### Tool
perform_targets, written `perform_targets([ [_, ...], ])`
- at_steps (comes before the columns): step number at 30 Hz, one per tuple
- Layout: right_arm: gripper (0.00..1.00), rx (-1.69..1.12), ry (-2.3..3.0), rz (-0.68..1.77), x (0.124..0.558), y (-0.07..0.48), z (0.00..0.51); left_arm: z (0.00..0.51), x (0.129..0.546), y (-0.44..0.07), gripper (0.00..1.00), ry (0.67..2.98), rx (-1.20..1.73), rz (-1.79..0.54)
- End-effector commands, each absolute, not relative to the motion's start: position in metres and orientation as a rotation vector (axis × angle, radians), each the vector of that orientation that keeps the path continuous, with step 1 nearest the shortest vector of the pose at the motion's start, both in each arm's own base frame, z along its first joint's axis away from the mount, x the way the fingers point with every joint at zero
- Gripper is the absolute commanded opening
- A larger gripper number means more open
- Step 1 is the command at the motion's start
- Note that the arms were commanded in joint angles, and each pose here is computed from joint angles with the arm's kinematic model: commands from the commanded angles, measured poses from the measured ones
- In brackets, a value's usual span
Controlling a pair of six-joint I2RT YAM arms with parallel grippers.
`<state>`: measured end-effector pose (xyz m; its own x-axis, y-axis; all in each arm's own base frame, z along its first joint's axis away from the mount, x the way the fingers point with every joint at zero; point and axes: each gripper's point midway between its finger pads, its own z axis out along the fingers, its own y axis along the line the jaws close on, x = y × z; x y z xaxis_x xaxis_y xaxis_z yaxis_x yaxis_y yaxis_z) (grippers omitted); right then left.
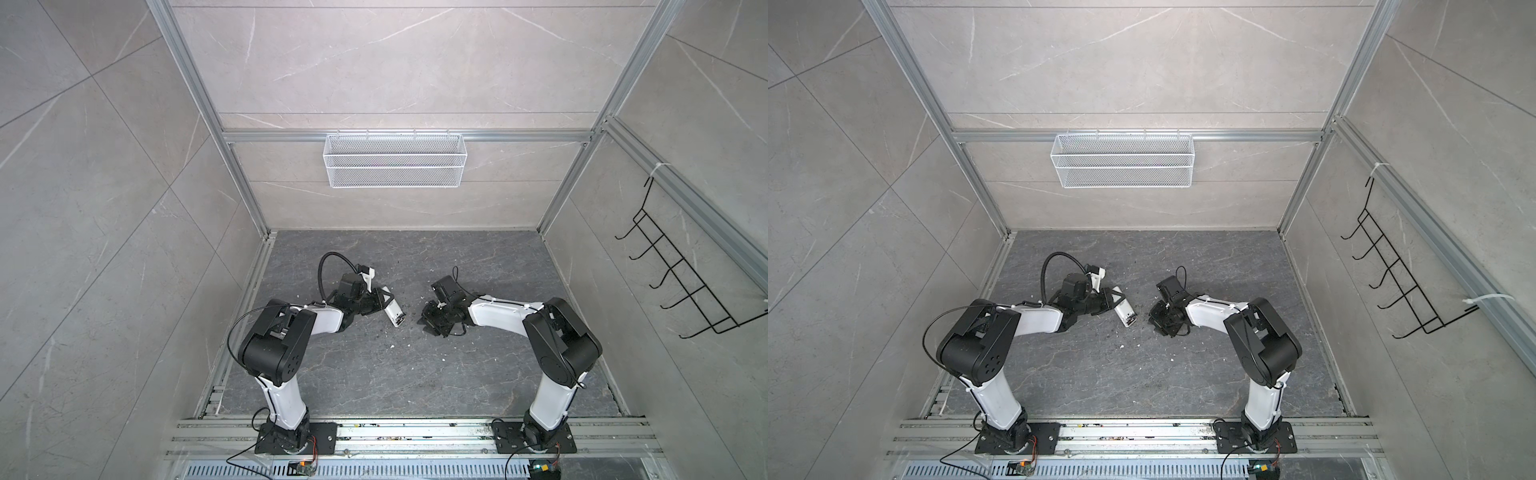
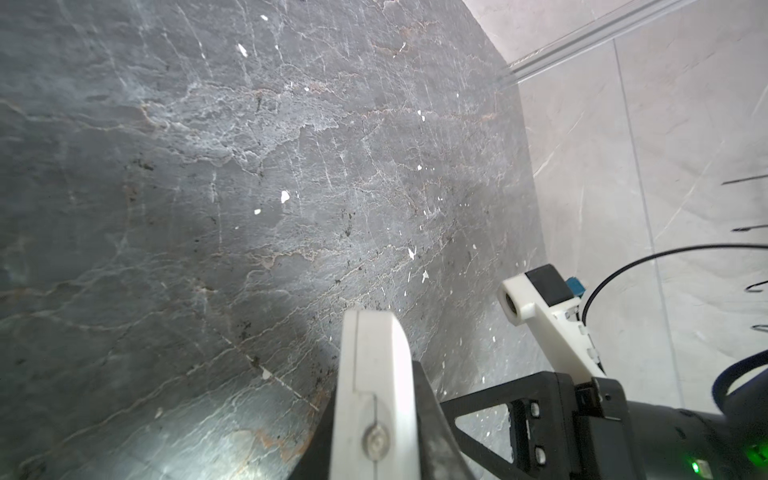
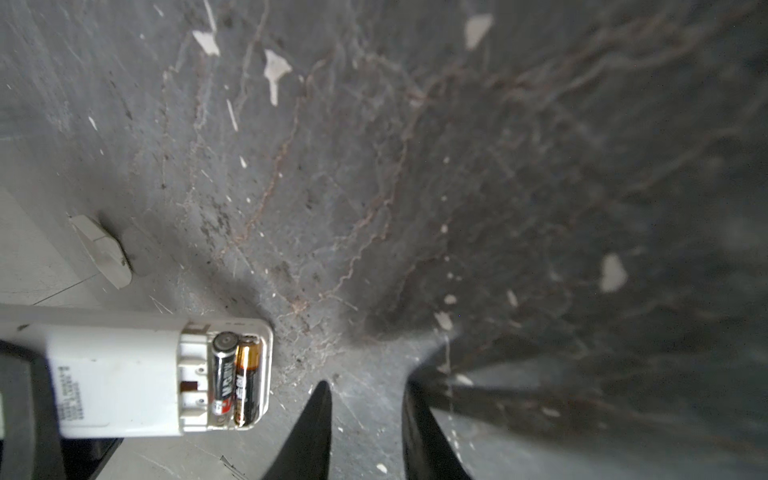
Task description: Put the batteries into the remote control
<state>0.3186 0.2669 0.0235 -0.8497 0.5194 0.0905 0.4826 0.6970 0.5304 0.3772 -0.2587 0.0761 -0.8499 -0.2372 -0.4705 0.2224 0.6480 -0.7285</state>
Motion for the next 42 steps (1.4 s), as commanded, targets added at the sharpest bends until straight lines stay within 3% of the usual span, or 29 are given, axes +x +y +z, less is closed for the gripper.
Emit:
perform_targets([
  [1, 0.31, 0.875, 2.876, 0.810, 0.313, 0.268, 0.010, 0.099, 0.383, -0.255, 0.00, 2.278, 0.093, -0.975],
  [4, 0.31, 0.872, 2.882, 0.814, 0.312, 0.273, 0.009, 0.108, 0.379, -0.255, 0.00, 2.278, 0.195, -0.813],
  [10, 0.30, 0.870, 2.876, 0.930, 0.308, 0.303, 0.014, 0.108, 0.383, -0.250, 0.00, 2.271, 0.180, -0.742],
  [16, 0.30, 0.899, 2.859, 0.868, 0.305, 0.303, 0.011, 0.103, 0.385, -0.239, 0.00, 2.273, 0.136, -0.652],
  [25, 0.27, 0.794, 2.930, 0.756, 0.301, 0.296, 0.003, 0.110, 0.383, -0.242, 0.00, 2.277, 0.093, -0.740],
  [34, 0.32, 0.463, 2.889, 0.458, 0.284, 0.240, 0.070, 0.133, 0.374, -0.250, 0.00, 2.230, 0.090, -0.856],
  [42, 0.31, 0.688, 2.933, 0.187, 0.282, 0.218, 0.052, 0.138, 0.371, -0.259, 0.00, 2.200, 0.038, -1.018],
])
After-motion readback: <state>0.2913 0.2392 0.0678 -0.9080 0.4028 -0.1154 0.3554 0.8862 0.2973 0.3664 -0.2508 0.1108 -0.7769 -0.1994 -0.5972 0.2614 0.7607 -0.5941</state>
